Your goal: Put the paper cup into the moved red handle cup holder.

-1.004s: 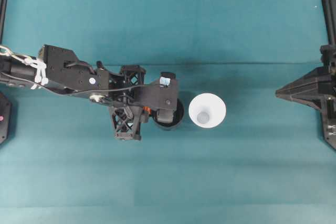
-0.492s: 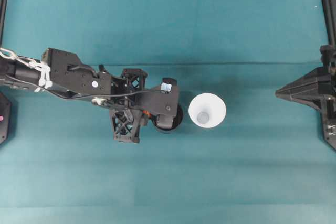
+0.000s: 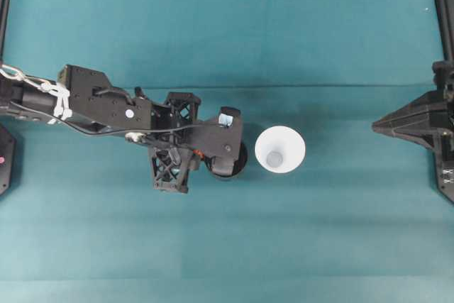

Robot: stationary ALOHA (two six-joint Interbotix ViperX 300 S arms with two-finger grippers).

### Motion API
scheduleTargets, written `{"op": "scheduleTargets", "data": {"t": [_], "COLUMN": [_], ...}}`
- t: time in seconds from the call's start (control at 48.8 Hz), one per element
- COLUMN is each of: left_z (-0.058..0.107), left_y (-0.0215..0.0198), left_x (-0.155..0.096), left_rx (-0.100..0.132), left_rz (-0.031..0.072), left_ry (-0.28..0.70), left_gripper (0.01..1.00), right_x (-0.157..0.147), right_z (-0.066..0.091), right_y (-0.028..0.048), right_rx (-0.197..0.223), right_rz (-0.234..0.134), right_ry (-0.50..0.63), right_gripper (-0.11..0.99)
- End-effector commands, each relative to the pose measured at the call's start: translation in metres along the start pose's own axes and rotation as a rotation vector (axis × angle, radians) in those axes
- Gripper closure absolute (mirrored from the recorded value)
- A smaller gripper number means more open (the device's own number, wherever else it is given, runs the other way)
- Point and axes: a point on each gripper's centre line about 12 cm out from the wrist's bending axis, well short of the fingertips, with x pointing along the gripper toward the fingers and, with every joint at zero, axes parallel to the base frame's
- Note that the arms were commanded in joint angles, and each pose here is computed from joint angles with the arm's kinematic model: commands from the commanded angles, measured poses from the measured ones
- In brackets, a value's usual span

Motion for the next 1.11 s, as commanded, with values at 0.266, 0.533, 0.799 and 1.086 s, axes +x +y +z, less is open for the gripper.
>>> {"op": "scheduleTargets", "data": {"t": [0.266,0.533,0.799,1.086], "left_z": [0.009,0.011,0.014,0.019], "left_y": [0.0052,0.0055,0.0088,0.0114], "left_x": [-0.004,-0.005,-0.015,-0.097], "left_rx": [-0.011,0.002,0.000,0.030], "left_rz": [0.011,0.012,0.019,0.039], "left_ry": [-0.034,-0.043,-0.062,-0.125], "left_gripper": [0.715,0.083,0.122,0.122], "right_x": [0.000,0.000,-0.002,-0.006], "right_z": [0.003,0.003,0.005,0.003], "right_y": [0.0002,0.0002,0.0005,-0.0012], "right_rx": [0.010,0.010,0.010,0.015], "right_rz": [-0.001,-0.001,0.002,-0.009], "right_ry": [-0.010,-0.010,-0.022,-0.002], "right_gripper": [0.98,0.98,0.98,0.98]}}
